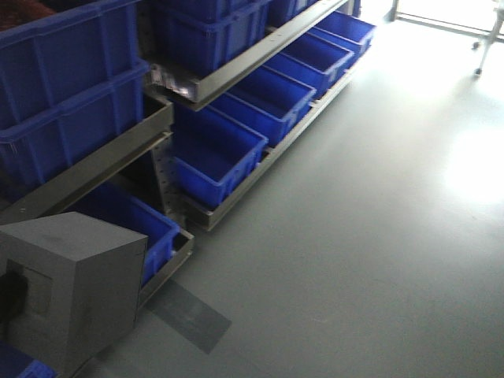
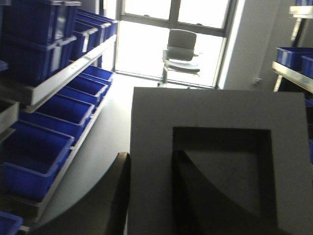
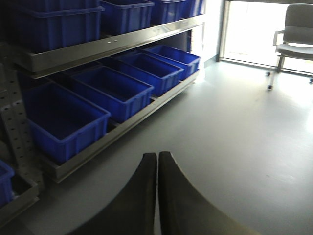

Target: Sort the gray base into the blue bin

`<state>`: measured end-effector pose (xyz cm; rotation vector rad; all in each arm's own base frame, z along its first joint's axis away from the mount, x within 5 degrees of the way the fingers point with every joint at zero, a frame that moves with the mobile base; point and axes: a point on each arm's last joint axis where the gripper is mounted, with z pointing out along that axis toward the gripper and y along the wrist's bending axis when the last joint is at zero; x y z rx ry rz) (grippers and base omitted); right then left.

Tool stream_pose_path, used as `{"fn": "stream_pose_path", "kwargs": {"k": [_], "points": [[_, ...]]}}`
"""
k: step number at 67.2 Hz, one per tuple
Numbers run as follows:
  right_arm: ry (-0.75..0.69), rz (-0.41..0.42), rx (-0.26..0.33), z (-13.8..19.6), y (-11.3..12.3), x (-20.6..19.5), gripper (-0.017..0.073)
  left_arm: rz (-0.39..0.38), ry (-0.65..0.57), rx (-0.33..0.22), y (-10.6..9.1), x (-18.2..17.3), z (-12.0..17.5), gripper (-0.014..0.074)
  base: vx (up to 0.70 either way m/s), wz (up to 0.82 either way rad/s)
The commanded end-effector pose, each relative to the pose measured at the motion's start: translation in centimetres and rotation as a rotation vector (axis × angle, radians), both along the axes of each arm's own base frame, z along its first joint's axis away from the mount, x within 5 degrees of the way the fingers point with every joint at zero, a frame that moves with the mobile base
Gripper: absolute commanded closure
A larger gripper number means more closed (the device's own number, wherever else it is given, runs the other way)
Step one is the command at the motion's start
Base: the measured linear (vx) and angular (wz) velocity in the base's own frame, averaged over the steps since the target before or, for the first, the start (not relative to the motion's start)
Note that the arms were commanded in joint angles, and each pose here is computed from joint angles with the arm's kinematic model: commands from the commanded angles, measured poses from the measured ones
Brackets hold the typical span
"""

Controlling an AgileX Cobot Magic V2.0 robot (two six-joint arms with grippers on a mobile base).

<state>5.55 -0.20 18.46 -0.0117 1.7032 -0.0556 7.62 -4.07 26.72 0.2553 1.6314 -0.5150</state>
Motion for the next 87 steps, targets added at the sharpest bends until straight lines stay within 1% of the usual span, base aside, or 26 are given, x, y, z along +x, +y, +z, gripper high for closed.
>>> {"fn": "stream_pose_path", "kwargs": {"k": [1,65,76,87], "points": [[-0.081,-0.003,-0.023,0.61,-0.02,0.04,0.0564,-0.011,-0.109,-0.075,-0.08,-0.05,1.99,0.0601,0.25,0.90],[-0.080,-0.003,-0.023,0.60,-0.02,0.04,0.0564,-0.011,-0.109,-0.075,-0.08,-0.05,1.99,0.0601,0.21,0.81],[-0.080,-0.003,-0.023,0.60,-0.02,0.04,0.0564,-0.011,-0.109,-0.075,-0.08,-0.05,1.99,0.0601,0.18,0.52],[-0.080,-0.003,-0.023,0.60,-0.02,0.04,0.0564,-0.011,-0.109,-0.075,-0.08,-0.05,1.99,0.0601,0.17,0.22]]}}
